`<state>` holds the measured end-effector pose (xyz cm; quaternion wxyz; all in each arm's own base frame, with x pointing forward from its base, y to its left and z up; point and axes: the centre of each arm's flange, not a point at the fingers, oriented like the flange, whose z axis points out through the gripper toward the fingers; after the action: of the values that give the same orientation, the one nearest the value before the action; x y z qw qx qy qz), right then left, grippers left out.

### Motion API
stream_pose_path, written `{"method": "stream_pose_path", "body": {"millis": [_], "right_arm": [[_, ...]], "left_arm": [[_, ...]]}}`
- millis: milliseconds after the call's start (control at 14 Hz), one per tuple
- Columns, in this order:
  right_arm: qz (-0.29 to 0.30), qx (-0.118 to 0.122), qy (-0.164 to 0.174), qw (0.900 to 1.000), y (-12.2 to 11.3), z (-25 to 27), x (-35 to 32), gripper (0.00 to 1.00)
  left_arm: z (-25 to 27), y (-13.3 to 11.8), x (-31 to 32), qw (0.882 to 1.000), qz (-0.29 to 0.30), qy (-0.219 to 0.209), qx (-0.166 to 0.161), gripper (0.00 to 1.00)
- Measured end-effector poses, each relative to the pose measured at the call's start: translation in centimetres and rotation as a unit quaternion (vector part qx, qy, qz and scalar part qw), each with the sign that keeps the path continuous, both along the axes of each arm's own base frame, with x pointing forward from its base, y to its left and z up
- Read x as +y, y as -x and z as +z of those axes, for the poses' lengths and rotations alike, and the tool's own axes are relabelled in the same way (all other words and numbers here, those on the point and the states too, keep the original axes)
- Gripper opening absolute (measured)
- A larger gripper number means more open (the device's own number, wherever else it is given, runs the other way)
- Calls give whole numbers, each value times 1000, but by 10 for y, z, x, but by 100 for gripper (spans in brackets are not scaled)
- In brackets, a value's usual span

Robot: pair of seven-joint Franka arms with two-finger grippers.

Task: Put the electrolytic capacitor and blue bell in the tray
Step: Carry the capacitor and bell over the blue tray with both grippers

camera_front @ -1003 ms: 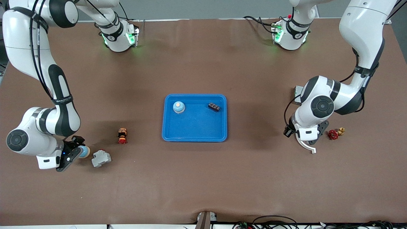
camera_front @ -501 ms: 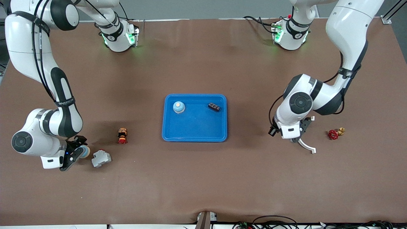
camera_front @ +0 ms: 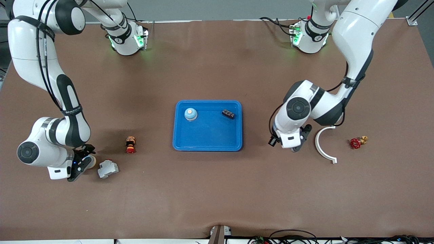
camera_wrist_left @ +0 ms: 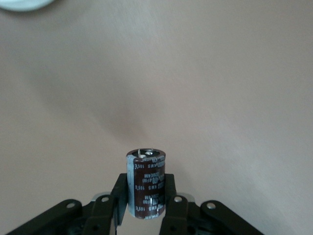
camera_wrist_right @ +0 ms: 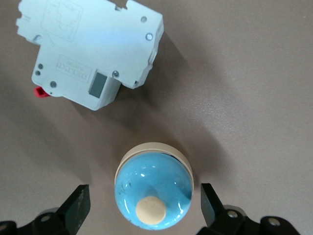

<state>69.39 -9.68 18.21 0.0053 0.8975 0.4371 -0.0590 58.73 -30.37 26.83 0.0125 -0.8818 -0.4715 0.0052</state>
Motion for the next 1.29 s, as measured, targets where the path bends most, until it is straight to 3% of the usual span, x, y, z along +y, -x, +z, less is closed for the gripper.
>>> {"method": "stream_pose_path", "body": {"millis": [501,645,716,931,1074,1289], "right_arm": [[-3,-1,-4,1000,0,-8,1,96],[-2,-1,-5,1000,0,-9,3,74],[-2,-3,-5,1000,-1,-7,3,68],[-2,-1,-6,1000,-1,-8,4,68],[-5,11,-12,1000,0,-6,7,68],[-71,59,-51,994,6,19,21,68]], "left_arm": [[-18,41,-114,999,34,34,-6,33],[-23,51,-134,998,44,48,-10,33],[-25,55,-142,997,46,55,-12,33],[-36,65,-160,997,48,64,-15,33],[-45,70,-169,997,43,60,-19,33],[-56,69,-177,997,39,55,-32,33]]}}
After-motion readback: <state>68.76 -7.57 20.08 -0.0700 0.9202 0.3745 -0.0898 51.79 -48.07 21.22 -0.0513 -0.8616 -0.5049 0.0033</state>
